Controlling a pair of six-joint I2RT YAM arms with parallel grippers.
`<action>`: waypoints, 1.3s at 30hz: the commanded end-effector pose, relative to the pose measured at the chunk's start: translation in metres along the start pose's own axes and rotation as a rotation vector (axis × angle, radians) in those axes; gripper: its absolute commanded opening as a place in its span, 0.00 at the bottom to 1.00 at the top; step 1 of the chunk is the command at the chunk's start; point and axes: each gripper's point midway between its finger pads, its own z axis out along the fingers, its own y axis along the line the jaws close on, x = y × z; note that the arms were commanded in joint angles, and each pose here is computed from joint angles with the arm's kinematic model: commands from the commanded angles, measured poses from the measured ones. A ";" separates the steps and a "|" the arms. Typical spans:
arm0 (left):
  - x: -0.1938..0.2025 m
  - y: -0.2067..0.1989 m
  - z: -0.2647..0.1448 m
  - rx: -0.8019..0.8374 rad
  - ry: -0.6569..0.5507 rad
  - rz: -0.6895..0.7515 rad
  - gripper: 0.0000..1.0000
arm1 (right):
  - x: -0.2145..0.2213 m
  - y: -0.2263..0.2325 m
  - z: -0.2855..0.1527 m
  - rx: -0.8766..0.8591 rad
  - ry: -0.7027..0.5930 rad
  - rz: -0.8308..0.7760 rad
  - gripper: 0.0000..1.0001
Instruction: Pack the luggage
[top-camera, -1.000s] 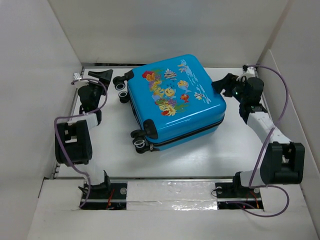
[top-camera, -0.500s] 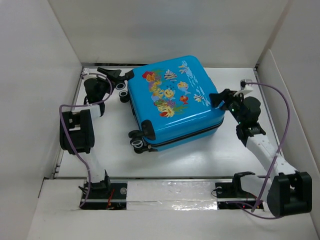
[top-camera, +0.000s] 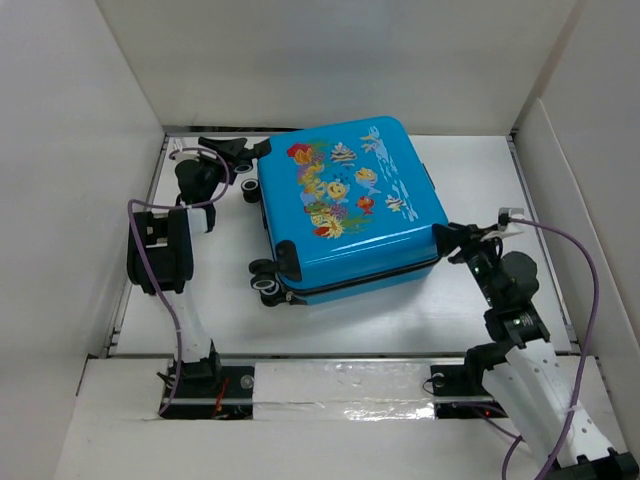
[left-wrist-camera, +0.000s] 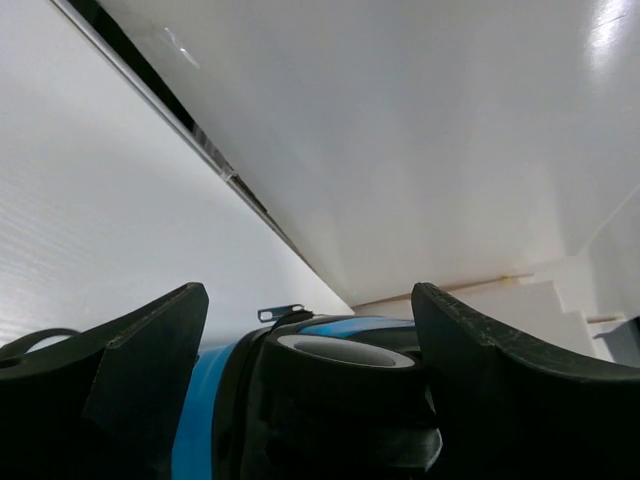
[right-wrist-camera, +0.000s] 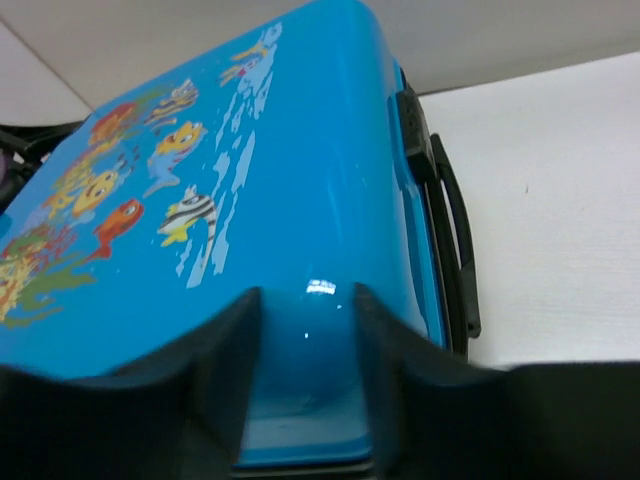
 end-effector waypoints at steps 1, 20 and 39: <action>-0.006 -0.041 0.008 0.161 -0.006 -0.003 0.80 | 0.079 -0.025 -0.026 0.105 0.319 0.016 0.56; -0.011 -0.076 -0.004 0.266 -0.076 0.035 0.00 | 0.104 -0.003 -0.054 0.191 0.436 0.118 0.09; 0.008 -0.061 -0.091 0.251 -0.144 0.056 0.00 | 0.057 -0.028 0.058 0.153 0.233 0.019 0.21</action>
